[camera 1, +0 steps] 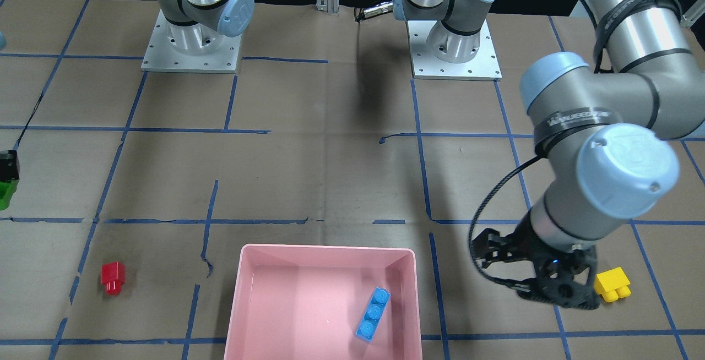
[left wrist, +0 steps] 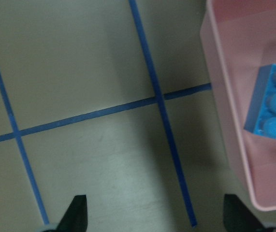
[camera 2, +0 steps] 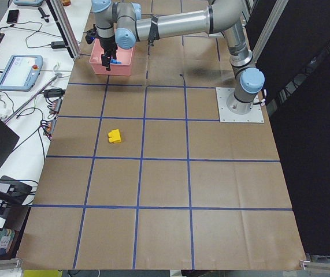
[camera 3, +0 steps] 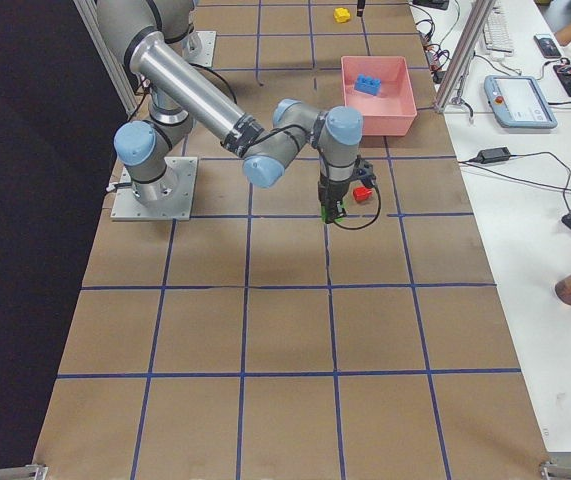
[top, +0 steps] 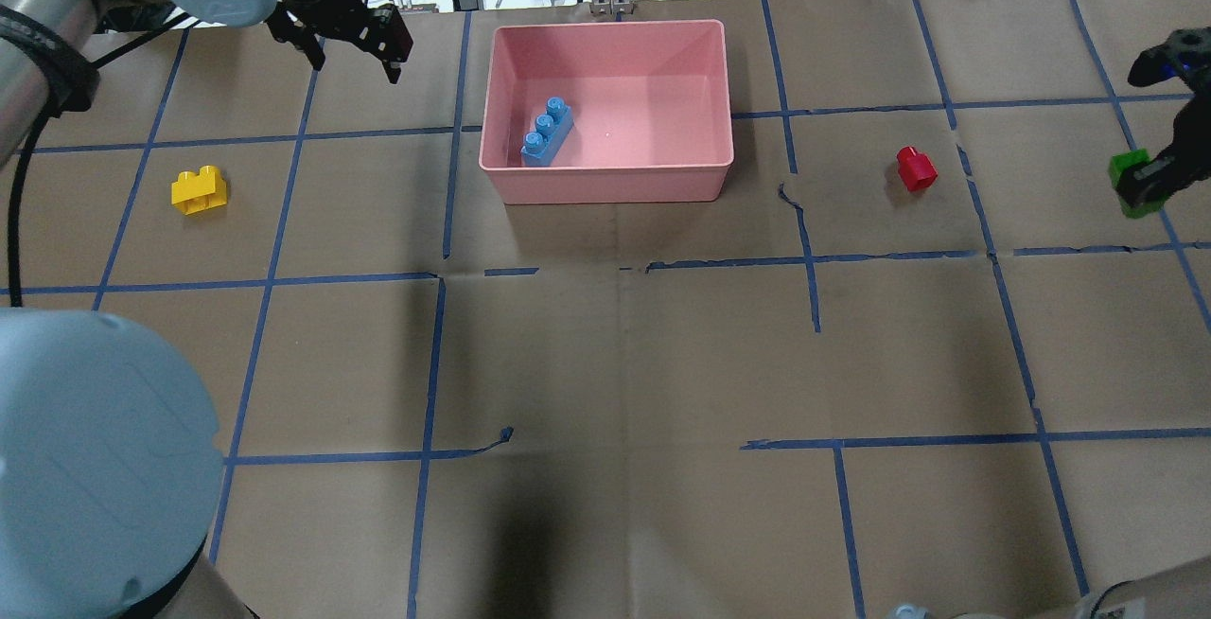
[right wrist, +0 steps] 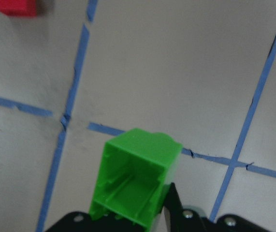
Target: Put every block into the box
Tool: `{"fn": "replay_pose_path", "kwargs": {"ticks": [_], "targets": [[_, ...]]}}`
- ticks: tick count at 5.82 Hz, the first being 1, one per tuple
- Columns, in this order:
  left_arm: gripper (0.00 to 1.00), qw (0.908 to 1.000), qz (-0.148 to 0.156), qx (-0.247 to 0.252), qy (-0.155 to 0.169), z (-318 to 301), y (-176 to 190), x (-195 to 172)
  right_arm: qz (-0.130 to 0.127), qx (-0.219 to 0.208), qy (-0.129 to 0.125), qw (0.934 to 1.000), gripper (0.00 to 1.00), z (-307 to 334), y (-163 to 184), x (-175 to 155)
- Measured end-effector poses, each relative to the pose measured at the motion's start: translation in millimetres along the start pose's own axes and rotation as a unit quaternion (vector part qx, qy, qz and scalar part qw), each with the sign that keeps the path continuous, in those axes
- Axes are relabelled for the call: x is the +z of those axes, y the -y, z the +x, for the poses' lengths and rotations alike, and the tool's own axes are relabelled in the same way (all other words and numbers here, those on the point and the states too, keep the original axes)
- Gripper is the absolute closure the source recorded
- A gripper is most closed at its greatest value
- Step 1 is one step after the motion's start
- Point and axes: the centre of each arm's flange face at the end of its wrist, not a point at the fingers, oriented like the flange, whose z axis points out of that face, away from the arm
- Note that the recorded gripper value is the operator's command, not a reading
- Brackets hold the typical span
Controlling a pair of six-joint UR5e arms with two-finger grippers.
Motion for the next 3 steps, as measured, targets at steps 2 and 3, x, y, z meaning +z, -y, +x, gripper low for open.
{"fn": "replay_pose_path", "kwargs": {"ticks": [2,3], "targets": [[0.01,0.9976,-0.013,0.067,-0.004,-91.1,-37.7,29.1,0.032,0.001,0.012,0.9994,0.91,-89.5,93.9,-78.2],[0.01,0.9960,-0.001,0.089,0.004,-119.1,-41.0,39.0,0.045,-0.007,0.015,0.9988,0.91,-157.5,142.4,-93.7]]}}
